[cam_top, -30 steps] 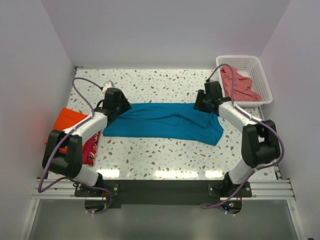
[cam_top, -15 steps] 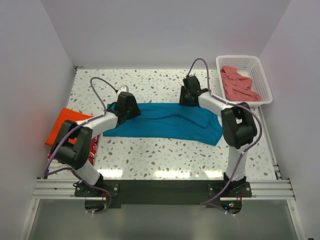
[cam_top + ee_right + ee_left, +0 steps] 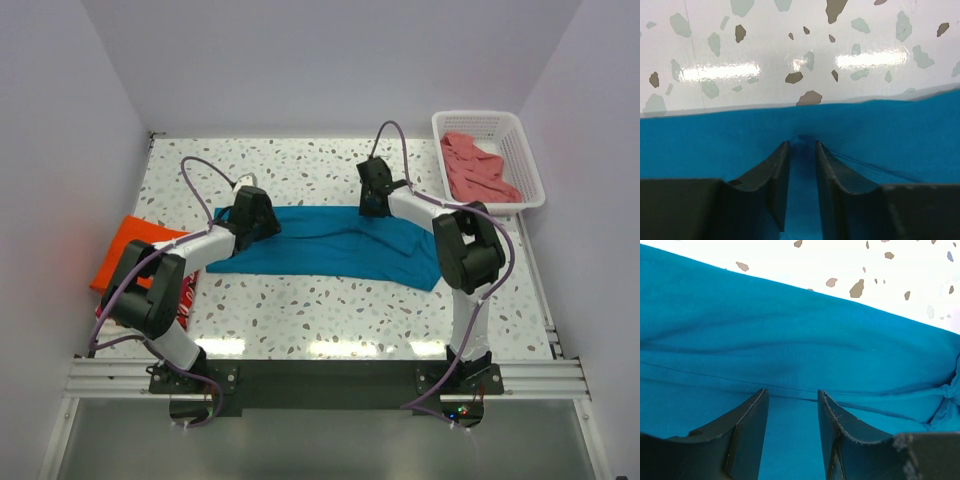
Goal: Fold and stack the t-shirts
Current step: Fold the tshirt
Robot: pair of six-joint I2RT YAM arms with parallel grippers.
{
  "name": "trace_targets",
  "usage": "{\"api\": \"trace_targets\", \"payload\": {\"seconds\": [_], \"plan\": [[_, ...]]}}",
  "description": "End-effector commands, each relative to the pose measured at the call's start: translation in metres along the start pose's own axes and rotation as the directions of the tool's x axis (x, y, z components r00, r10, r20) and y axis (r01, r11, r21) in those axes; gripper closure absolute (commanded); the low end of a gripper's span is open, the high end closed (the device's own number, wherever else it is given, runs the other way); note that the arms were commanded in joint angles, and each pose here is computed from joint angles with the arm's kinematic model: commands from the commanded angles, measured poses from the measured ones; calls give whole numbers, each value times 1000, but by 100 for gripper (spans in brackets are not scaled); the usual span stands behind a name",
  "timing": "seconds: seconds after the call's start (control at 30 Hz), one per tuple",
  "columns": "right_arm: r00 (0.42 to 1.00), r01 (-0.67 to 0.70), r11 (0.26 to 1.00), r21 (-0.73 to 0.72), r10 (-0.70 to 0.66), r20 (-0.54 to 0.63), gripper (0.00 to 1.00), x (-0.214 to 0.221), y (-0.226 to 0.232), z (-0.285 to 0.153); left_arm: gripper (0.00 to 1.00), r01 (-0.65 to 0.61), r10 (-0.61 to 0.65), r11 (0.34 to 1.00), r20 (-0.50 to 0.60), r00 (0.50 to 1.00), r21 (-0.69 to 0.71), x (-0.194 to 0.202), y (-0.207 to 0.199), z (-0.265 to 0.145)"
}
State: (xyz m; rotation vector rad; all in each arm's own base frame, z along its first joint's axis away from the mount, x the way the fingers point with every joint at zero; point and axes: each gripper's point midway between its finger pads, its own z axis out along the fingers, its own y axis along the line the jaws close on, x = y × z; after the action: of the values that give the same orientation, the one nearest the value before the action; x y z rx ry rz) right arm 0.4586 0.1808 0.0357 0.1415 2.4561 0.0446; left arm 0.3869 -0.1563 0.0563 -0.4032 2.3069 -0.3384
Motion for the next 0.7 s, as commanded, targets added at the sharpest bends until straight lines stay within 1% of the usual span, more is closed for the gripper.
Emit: {"api": "trace_targets", "payload": {"seconds": [0.0,0.03,0.07,0.13,0.17,0.2,0.27,0.37,0.4,0.43,0.47,0.57,0.67], "plan": [[998,-27,999,20,25,63,73,-15,2,-3,52,-17,15,999,59,998,34,-14,-8,-2],[997,-30,999,13,29,66,76,-17,4,-5,52,-17,15,999,60,998,33,-14,-8,-2],[997,-31,999,15,30,67,83,-17,3,-5,52,-18,16,999,58,998,32,-13,-8,-2],[997,-33,999,11,32,65,89,-17,3,-6,52,-17,16,999,59,998,30,-14,-8,-2],[997,-33,999,8,32,70,95,-18,4,-7,52,-18,16,999,57,998,31,-13,-8,-2],[997,-33,999,7,32,70,97,-18,4,-8,52,-17,16,999,59,998,30,-14,-8,-2],[997,-35,999,3,35,71,100,-18,5,-10,52,-16,15,999,57,998,29,-13,-7,-2],[996,-38,999,-4,38,84,100,-22,5,-15,53,-15,13,1000,59,998,26,-12,-6,-2],[996,-38,999,-4,38,84,97,-22,5,-15,53,-15,14,1000,56,998,24,-11,-5,-2],[996,-38,999,-7,39,84,86,-23,6,-15,53,-14,12,1000,56,998,25,-10,-4,-1],[995,-39,999,-12,40,88,78,-24,8,-16,53,-13,12,1000,59,998,26,-11,-5,-2],[995,-34,999,-14,35,95,69,-25,12,-16,53,-13,12,1000,57,998,25,-11,-5,-1],[996,-27,1000,-6,27,86,66,-23,14,-13,53,-13,12,1000,57,998,25,-11,-5,-1]]}}
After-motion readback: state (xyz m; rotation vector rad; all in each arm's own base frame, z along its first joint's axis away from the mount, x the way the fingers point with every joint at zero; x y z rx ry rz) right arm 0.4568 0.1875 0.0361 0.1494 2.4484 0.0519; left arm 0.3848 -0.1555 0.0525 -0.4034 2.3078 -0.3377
